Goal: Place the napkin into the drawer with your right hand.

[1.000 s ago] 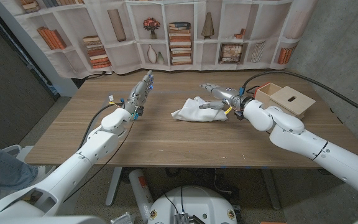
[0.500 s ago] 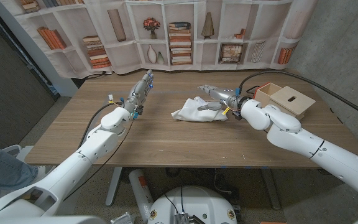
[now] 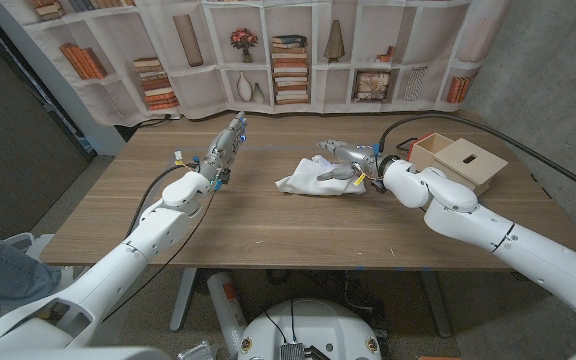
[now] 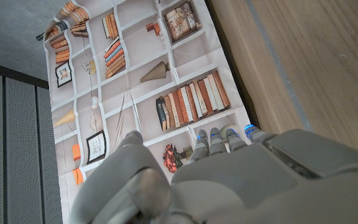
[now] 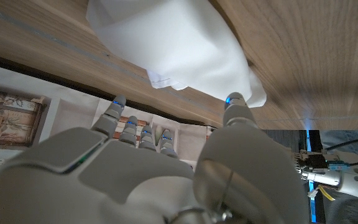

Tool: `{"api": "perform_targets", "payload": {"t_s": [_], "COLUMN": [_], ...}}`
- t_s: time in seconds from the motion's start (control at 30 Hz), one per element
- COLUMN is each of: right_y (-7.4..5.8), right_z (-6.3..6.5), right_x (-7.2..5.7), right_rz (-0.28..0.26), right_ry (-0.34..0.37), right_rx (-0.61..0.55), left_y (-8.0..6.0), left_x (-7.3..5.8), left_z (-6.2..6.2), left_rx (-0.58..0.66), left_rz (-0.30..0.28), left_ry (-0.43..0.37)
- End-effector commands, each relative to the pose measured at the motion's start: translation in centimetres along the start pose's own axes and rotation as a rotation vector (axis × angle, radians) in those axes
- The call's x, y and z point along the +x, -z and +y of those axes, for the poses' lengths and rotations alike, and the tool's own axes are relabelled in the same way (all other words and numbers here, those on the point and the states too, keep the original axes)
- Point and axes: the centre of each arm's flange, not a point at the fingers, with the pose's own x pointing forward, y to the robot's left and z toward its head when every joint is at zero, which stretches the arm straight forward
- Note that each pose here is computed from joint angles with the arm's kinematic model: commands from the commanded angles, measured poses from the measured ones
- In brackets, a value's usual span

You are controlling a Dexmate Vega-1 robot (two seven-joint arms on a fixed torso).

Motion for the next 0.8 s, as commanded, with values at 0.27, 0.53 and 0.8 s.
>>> {"api": "perform_targets", "payload": {"t_s": [0.27,0.53,0.8], "right_y": [0.1,0.1,0.2], "right_z": [1.0,1.2,1.6], "right_x": [0.5,0.5,0.9], "right_rz": [0.019,0.031,0.037], "right_ry": [-0.038,-0.041,-0.051], "right_rx": [-0.017,-0.041,-0.049], "left_y": [0.2,0.3,0.3], "left_x": [-0.5,-0.7,-1.0], "left_z": [-0.3,-0.4,-0.2], "left_rx": [-0.003,0.002,0.014], "left_rz": [0.001,0.006,0.015], "left_ry": [-0.005,-0.005,-0.007]}}
